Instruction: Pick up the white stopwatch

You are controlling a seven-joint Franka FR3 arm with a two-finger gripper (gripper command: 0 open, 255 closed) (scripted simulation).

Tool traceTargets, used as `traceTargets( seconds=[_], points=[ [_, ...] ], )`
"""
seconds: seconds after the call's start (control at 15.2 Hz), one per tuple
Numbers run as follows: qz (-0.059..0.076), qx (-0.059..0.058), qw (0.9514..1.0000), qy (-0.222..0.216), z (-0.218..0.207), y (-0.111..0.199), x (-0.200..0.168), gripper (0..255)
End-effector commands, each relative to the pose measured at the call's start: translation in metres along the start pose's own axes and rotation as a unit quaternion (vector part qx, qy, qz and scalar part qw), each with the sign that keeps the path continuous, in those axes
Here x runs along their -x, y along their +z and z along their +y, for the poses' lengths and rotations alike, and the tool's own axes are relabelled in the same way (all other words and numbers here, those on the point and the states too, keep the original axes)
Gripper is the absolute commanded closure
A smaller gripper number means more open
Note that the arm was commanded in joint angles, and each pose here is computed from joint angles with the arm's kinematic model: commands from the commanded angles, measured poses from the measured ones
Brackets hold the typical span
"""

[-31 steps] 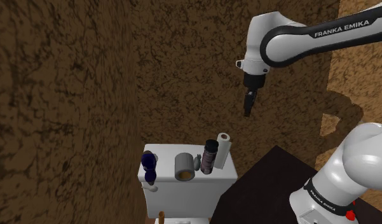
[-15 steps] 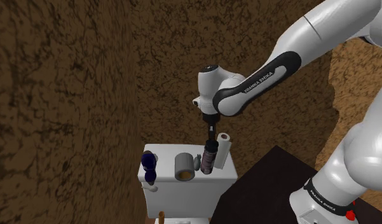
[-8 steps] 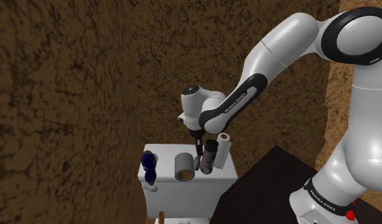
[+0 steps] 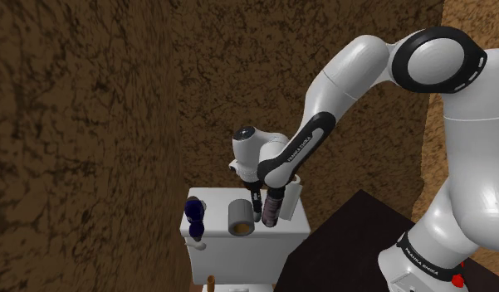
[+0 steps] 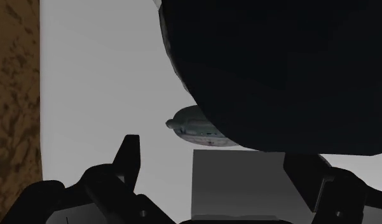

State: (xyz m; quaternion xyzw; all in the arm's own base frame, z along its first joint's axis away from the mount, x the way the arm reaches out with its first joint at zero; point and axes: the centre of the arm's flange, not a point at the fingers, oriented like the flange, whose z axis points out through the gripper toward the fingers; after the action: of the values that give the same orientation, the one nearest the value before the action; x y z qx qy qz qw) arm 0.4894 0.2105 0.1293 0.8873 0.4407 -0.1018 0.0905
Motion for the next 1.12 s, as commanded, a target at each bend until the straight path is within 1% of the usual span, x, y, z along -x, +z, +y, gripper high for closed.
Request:
traceTargets(
  seconds=[0.0,0.07,0.13,0.73,1.06],
  points=[
    [0.0,0.0,1.0,0.0,0.0,0.006,-0.002,0],
    [0.0,0.0,1.0,0.0,0.0,0.006,-0.002,0],
    [0.0,0.0,1.0,0.0,0.0,0.006,-0.002,255],
    [0.0,0.0,1.0,0.0,0.0,0.006,-0.002,255],
    [0.0,0.0,1.0,0.0,0.002,-0.019,0.005,255]
  ],
)
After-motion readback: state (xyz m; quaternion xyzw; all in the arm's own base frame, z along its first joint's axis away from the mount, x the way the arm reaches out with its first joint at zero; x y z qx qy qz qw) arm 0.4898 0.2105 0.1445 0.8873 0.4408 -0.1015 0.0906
